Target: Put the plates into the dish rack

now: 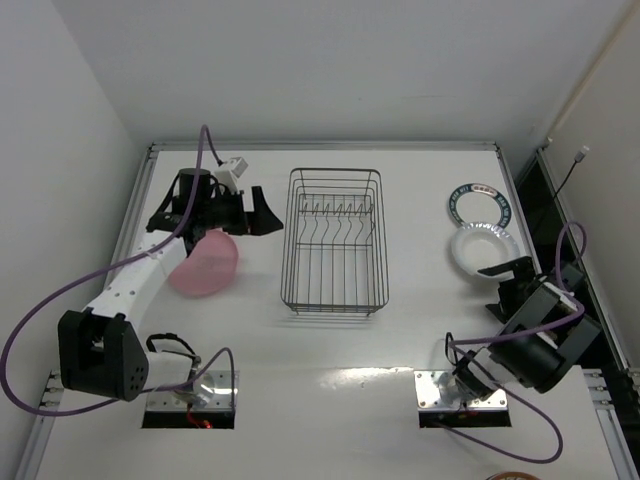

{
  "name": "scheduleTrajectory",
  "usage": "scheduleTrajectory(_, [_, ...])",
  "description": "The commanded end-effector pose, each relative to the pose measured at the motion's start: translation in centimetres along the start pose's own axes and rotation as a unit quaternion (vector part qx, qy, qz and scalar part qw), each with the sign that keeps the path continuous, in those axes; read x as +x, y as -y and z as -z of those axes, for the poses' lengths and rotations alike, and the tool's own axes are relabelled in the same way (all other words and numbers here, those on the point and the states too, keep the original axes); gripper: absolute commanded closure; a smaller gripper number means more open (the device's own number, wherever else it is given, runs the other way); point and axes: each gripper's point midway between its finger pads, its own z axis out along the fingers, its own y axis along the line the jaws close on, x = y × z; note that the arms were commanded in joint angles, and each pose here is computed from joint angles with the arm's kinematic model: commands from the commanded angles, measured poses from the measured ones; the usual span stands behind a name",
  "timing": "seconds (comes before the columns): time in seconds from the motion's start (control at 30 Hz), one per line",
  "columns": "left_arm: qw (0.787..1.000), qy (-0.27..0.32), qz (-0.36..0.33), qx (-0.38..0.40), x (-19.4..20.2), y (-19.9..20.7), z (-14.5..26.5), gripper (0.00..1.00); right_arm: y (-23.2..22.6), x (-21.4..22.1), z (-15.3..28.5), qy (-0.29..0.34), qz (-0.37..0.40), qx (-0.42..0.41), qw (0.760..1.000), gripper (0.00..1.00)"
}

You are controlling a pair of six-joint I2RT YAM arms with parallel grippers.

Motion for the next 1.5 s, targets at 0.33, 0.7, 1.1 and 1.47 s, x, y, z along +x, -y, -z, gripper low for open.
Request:
scheduleTrajectory(0.33, [1.000,-0.005,0.003,0.028,-0.1,0.4,-0.5,0.00,-2.6,-4.8,-3.8,-0.015,-0.030,-0.079,0.996,0.16])
scheduleTrajectory(0.7, [1.000,-0.005,-0.001,0.028,-0.3,0.5,-0.4,0.00,-3.2,-4.7,-4.4,-0.041,-0.024,-0.093,0.995,0.93])
scheduleTrajectory(1.1, [0.999,-0.007,-0.001,0.037,-0.2,0.8,-0.4,0.00,-3.3,-0.9,0.8,-0.009,0.029,-0.096,0.995,1.00])
scheduleTrajectory(1.47, [0.999,-0.002,-0.004,0.034,-0.4,0.8,-0.2,0.00,-9.5,-1.7,8.9,0.096,0.158,-0.157,0.970,1.00])
